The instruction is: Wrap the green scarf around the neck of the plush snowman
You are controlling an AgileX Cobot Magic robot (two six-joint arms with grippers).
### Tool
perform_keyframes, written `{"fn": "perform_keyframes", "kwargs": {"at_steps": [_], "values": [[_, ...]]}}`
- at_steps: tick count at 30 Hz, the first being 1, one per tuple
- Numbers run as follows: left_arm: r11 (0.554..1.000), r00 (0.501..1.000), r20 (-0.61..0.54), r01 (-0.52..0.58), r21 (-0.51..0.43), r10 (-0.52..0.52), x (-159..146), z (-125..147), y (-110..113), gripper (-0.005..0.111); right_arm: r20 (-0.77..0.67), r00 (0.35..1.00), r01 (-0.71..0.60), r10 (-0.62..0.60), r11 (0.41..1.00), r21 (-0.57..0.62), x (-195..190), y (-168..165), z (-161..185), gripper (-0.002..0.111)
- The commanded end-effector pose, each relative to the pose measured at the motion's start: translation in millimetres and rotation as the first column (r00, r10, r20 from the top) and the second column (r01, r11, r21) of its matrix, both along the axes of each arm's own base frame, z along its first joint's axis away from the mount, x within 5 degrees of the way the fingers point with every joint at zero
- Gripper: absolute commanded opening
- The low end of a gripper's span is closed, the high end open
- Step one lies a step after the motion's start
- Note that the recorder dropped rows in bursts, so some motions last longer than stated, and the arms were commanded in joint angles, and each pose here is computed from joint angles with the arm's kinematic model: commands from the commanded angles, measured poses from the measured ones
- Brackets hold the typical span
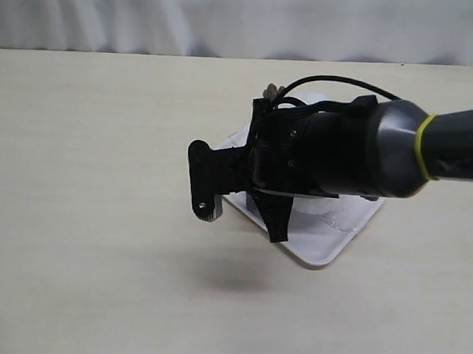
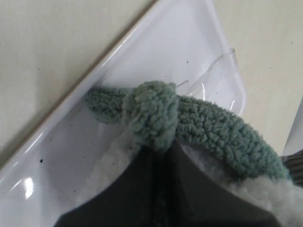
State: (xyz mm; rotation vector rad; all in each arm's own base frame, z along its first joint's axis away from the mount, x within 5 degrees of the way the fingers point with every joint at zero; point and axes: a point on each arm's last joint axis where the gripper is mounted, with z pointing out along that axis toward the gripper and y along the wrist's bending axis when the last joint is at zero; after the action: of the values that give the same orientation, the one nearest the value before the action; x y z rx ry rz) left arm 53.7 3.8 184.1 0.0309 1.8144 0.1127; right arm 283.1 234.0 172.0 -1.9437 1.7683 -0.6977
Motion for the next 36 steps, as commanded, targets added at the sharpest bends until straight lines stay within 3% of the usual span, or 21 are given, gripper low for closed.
{"fn": "perform_keyframes", "kwargs": {"at_steps": [1,7,12,16,22,26,32,34,35,36], "values": [[1.000,1.000,0.007,-0.004,-0.002,0.004,0.1,-0.1,0.2,0.000,0.002,0.999,0.035,-0.035,0.999,0.019,0.6,-0.8,1.9,0.019],[1.000,1.000,0.007,-0.004,-0.002,0.004,0.1,-0.1,0.2,0.000,-0.002,0.997,0.077,-0.077,0.997,0.021,0.0,-3.2,2.3,0.045],[1.000,1.000,0.007,-0.004,-0.002,0.004,0.1,-0.1,0.2,0.000,0.015,0.990,0.136,-0.137,0.987,0.083,-1.2,-5.0,12.8,0.052],[1.000,1.000,0.007,-0.004,-0.002,0.004,0.1,-0.1,0.2,0.000,0.044,0.992,0.115,-0.121,0.985,0.126,-2.6,-5.2,27.4,0.052],[1.000,1.000,0.007,-0.004,-0.002,0.004,0.1,-0.1,0.2,0.000,0.081,0.995,-0.068,0.055,0.984,0.164,-2.5,6.7,34.5,0.052],[1.000,1.000,0.007,-0.004,-0.002,0.004,0.1,-0.1,0.2,0.000,0.067,0.991,-0.122,0.116,0.988,0.091,0.2,9.2,20.4,0.052],[1.000,1.000,0.007,-0.004,-0.002,0.004,0.1,-0.1,0.2,0.000,0.063,0.995,-0.074,0.074,0.997,0.000,6.2,5.7,0.5,0.052],[1.000,1.000,0.007,-0.004,-0.002,0.004,0.1,-0.1,0.2,0.000,0.066,0.997,-0.048,0.049,0.999,-0.005,8.2,5.5,-6.6,0.043],[1.000,1.000,0.007,-0.004,-0.002,0.004,0.1,-0.1,0.2,0.000,0.064,0.997,-0.041,0.041,0.999,0.000,8.3,5.6,-7.8,0.028],[1.000,1.000,0.007,-0.004,-0.002,0.004,0.1,-0.1,0.2,0.000,0.062,0.997,-0.041,0.041,0.999,-0.002,8.3,5.6,-8.4,0.021]]}}
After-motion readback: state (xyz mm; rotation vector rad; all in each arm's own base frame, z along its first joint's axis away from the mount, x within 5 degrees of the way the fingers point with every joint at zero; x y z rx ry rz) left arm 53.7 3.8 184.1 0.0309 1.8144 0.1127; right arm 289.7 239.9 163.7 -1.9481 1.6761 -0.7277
